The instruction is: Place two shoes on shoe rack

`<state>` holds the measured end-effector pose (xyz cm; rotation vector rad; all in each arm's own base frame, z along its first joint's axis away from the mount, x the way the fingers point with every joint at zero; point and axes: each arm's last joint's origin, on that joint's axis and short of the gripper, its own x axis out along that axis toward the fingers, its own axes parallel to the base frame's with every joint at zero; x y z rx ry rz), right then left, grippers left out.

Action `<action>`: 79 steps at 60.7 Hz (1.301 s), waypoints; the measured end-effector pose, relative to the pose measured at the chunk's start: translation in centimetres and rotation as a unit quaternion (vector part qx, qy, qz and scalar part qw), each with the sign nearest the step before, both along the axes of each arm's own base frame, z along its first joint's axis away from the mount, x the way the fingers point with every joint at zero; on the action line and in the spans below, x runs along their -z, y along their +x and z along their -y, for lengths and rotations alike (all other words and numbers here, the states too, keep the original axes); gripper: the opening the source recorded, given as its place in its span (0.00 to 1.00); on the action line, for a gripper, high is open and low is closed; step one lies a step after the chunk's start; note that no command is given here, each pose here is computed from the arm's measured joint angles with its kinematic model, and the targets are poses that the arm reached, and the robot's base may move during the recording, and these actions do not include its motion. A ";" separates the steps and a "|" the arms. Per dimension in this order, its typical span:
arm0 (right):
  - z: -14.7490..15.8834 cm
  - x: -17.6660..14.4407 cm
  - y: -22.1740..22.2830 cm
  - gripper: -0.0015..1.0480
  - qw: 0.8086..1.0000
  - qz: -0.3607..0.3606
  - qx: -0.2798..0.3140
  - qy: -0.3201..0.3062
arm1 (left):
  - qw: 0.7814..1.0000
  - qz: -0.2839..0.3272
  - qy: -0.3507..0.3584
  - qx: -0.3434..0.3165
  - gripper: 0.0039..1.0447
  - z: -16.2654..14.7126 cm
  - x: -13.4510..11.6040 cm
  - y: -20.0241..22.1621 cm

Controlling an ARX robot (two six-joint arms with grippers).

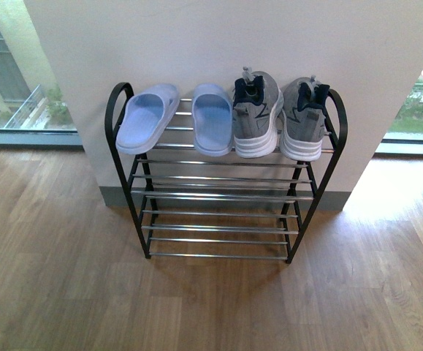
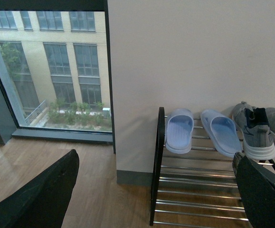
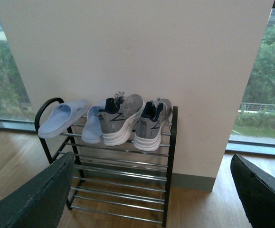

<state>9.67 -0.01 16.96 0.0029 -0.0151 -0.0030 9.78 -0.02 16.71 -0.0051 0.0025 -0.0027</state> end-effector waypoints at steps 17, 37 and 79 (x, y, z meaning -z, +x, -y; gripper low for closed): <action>0.0 0.0 0.0 0.91 1.000 0.000 0.000 0.000 | 1.000 0.000 0.000 0.000 0.91 0.0 0.0 0.0; 0.0 0.0 0.0 0.91 1.000 0.000 -0.001 0.000 | 1.000 0.000 0.000 0.000 0.91 0.0 0.0 0.0; 0.0 0.0 0.0 0.91 1.000 0.000 -0.001 0.000 | 1.000 0.000 0.000 0.000 0.91 0.0 0.0 0.0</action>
